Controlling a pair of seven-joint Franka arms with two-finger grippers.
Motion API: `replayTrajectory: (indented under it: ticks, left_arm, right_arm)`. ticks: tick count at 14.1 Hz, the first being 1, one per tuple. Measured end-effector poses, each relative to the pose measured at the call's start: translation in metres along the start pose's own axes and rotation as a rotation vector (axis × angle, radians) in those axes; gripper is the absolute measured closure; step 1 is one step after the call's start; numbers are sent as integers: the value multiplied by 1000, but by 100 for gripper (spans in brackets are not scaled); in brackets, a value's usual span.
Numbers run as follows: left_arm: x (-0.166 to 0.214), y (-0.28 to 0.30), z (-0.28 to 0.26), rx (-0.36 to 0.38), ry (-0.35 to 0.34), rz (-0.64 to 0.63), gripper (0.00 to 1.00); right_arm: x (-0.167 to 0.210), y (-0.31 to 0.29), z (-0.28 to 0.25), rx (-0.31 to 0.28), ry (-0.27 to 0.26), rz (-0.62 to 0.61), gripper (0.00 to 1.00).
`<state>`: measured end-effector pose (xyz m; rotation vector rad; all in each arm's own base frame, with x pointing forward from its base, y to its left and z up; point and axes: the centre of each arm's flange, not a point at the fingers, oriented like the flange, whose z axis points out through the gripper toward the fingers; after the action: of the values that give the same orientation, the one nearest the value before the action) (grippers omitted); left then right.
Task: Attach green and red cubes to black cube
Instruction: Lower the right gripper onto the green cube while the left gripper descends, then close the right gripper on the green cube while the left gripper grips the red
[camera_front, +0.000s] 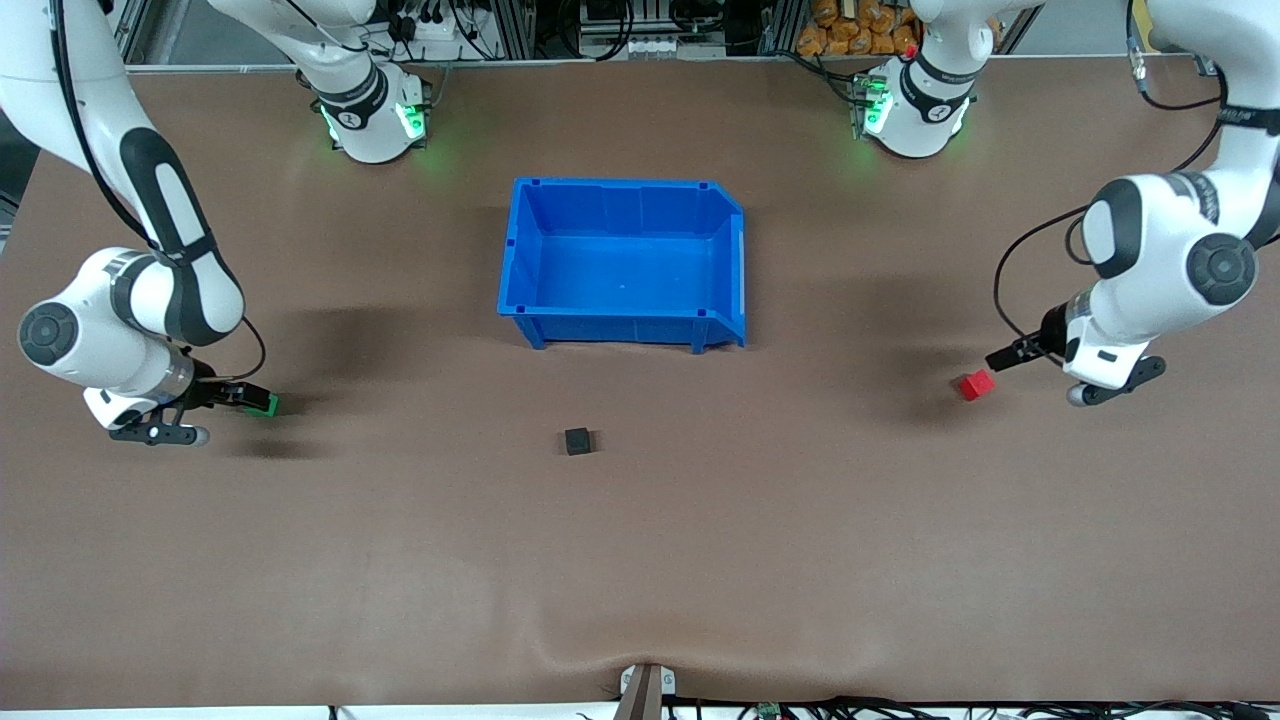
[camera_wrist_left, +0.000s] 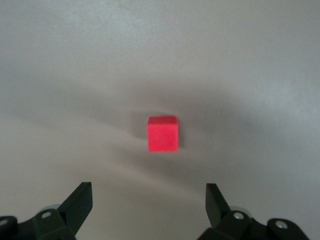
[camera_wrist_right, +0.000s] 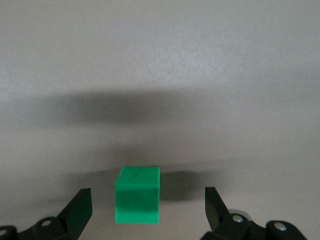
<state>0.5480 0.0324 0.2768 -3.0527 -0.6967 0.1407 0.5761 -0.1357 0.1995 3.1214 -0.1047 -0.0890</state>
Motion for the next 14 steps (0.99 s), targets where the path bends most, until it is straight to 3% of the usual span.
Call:
replayTrajectory:
  ticks: [7, 9, 11, 14]
  left_arm:
    - [15, 4, 56, -40, 22, -43, 5]
    - [18, 5, 67, -49, 28, -46, 10]
    - [19, 6, 78, -54, 28, -48, 19]
    - [20, 5, 85, -56, 25, -50, 23]
  right_arm:
    - [-2, -2, 14, 2, -24, -28, 0]
    - [-3, -2, 17, 3, -29, -30, 5]
    - [-3, -2, 17, 3, -30, -41, 27]
    - [-3, -2, 17, 5, -31, -116, 60]
